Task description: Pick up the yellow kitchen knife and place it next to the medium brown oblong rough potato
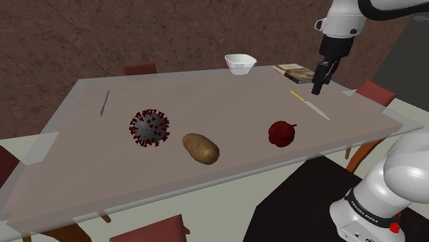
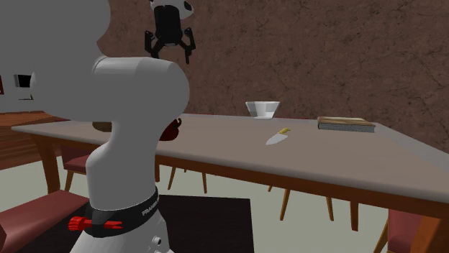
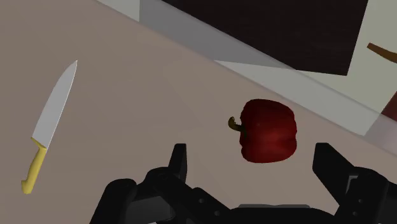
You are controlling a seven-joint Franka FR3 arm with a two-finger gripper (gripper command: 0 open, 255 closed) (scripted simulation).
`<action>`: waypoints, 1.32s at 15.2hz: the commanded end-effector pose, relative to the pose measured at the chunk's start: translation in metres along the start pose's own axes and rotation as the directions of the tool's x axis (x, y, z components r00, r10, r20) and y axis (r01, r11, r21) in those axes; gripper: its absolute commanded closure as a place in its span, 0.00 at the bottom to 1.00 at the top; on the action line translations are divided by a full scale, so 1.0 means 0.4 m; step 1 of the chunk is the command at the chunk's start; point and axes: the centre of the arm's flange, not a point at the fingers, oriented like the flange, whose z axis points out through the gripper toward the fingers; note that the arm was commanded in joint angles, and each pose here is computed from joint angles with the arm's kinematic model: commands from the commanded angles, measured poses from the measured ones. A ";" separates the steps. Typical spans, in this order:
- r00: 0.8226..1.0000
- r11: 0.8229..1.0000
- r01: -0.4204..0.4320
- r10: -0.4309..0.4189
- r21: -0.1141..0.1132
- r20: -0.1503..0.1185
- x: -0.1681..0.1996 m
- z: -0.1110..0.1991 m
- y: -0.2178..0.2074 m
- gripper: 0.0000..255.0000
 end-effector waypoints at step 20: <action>0.980 0.982 -0.185 0.182 0.029 0.075 0.276 0.286 0.514 0.00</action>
